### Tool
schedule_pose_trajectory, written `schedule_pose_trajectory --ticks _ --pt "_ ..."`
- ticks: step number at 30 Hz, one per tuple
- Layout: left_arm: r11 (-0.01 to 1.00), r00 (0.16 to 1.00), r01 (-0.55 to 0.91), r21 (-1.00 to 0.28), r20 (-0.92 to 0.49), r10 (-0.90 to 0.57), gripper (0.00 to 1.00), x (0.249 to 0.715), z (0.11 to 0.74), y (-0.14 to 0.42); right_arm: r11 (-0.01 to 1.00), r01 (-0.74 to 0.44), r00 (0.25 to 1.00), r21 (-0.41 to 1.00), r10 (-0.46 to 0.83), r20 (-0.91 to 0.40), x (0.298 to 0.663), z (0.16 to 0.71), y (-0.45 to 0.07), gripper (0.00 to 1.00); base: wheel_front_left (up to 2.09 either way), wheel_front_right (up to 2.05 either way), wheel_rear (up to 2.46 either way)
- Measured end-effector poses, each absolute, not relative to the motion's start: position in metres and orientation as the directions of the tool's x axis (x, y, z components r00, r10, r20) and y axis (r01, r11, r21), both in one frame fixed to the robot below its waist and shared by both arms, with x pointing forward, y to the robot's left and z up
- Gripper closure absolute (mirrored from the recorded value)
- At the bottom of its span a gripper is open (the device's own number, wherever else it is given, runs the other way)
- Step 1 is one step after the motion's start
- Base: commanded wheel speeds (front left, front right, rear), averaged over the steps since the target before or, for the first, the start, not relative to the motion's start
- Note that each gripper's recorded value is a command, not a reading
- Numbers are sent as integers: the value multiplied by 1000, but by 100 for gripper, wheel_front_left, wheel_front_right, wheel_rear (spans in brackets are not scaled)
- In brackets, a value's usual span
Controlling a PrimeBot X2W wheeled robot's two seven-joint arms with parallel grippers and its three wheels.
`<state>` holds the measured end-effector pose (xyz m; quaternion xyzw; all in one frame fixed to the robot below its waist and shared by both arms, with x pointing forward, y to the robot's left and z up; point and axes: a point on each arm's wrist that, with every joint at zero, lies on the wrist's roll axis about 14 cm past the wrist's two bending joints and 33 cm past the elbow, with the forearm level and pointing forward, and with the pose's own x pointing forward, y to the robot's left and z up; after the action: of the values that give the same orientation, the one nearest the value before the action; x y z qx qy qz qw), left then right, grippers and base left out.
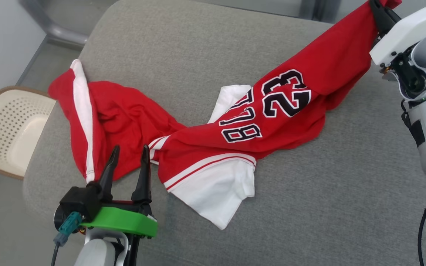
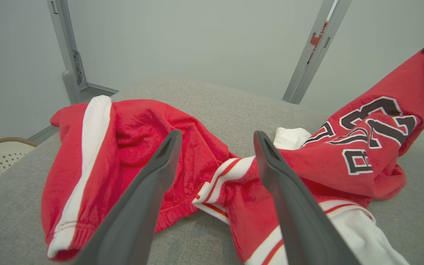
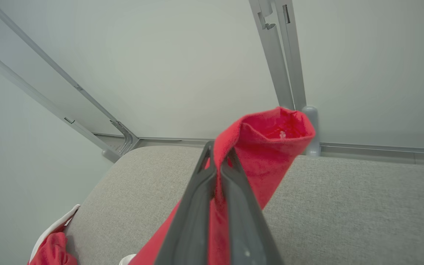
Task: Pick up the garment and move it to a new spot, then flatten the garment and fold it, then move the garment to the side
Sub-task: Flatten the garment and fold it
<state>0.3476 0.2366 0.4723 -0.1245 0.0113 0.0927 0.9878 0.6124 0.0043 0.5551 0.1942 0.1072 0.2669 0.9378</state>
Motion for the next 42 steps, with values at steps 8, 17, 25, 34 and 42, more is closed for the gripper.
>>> schedule_pose_trajectory --ticks 8,17,25,34,42 --pt "940 964 -263 -217 -93 248 0 341 461 258 748 -489 773 448 610 -174 625 509 66 0 0 0 0" --pt "942 962 -268 -202 -105 251 0 343 456 260 726 -563 789 396 615 -6 614 516 77 0 0 0 0" --pt "957 978 -205 -203 -79 193 0 347 461 244 777 -498 842 386 539 3 582 498 14 0 0 0 0" --pt "966 991 -134 -221 -24 132 0 349 476 227 815 -422 824 398 528 -207 522 444 -17 0 0 0 0" --pt "960 986 -168 -225 -33 165 0 338 475 236 825 -401 754 398 544 -368 522 417 2 0 0 0 0"
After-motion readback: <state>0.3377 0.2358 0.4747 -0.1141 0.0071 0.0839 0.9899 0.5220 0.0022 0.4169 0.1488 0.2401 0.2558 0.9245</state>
